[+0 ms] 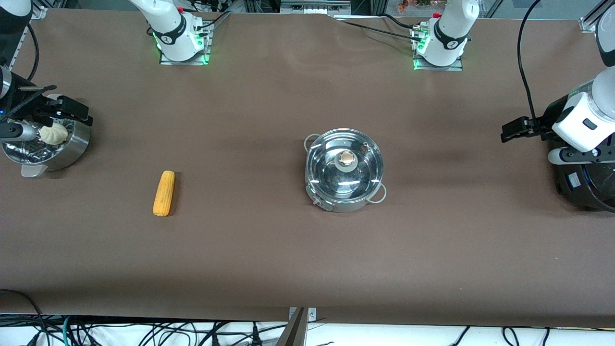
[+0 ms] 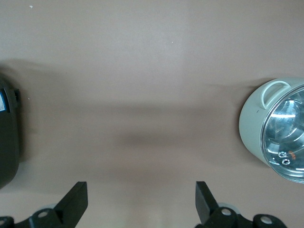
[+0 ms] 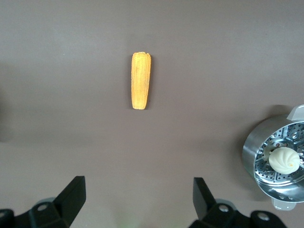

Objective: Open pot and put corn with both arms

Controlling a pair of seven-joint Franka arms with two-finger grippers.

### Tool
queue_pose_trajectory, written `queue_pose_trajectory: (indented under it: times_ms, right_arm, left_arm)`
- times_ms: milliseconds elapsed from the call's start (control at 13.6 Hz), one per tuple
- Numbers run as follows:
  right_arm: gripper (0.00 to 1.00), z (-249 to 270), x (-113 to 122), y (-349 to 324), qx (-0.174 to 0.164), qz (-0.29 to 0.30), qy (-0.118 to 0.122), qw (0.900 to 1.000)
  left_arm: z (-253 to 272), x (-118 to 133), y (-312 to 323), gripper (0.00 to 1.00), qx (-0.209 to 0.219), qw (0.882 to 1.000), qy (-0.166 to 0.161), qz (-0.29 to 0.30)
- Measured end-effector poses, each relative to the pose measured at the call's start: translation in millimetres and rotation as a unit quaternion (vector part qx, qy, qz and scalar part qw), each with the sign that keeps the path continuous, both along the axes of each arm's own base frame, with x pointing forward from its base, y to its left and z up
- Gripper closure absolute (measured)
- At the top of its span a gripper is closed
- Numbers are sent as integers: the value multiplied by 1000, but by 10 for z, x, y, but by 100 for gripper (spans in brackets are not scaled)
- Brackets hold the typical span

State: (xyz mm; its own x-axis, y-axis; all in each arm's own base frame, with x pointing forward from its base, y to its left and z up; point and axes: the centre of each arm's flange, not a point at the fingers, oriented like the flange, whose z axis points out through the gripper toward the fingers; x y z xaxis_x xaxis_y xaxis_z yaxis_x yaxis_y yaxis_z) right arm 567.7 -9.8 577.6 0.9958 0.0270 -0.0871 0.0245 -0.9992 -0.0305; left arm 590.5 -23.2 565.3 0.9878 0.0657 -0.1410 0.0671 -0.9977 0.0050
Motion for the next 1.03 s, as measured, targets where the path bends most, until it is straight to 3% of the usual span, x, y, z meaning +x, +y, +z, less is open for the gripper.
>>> queue_pose_trajectory:
  times_ms: [1033]
  right_arm:
    - [0,-2,1,-9,-2,0,0,1000]
  left_arm:
    - [11,4,129,0,6,1000,-1,9]
